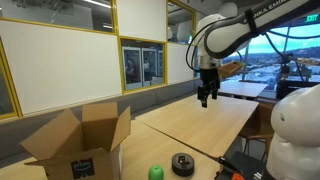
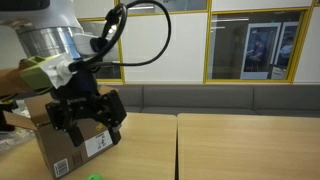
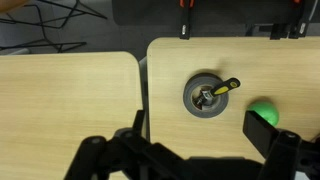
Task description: Pick up the objects from the table and put them in the box.
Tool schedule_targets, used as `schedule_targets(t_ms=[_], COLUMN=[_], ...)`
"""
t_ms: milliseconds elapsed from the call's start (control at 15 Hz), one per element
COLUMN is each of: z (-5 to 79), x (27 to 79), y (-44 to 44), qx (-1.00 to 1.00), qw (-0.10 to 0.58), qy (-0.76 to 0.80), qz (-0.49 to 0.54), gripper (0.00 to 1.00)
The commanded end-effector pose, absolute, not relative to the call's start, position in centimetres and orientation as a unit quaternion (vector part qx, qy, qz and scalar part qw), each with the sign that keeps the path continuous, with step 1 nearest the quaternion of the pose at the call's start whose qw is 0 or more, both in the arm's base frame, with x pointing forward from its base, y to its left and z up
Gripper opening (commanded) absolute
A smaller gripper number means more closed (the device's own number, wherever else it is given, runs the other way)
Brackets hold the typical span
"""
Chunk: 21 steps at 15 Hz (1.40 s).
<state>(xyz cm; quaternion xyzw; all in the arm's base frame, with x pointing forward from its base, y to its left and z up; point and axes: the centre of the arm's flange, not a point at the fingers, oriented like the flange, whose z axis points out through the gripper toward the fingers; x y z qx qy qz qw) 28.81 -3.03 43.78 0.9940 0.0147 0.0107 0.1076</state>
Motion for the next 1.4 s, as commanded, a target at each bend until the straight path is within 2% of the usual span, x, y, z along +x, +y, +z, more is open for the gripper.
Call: schedule_targets(t_ms=[0,733,1333], z=[43.7,41.3,33.4], x=[28.8,30.2,34.8], y=[-3.0,-2.6,-1.6], qx=[0.994,0.994,0.983], qw=[0.108,0.110,0.072], qy=[0.015,-0.003,-0.168], qz=[0.009,0.013,0.026], gripper=[1.00,1.00,1.00])
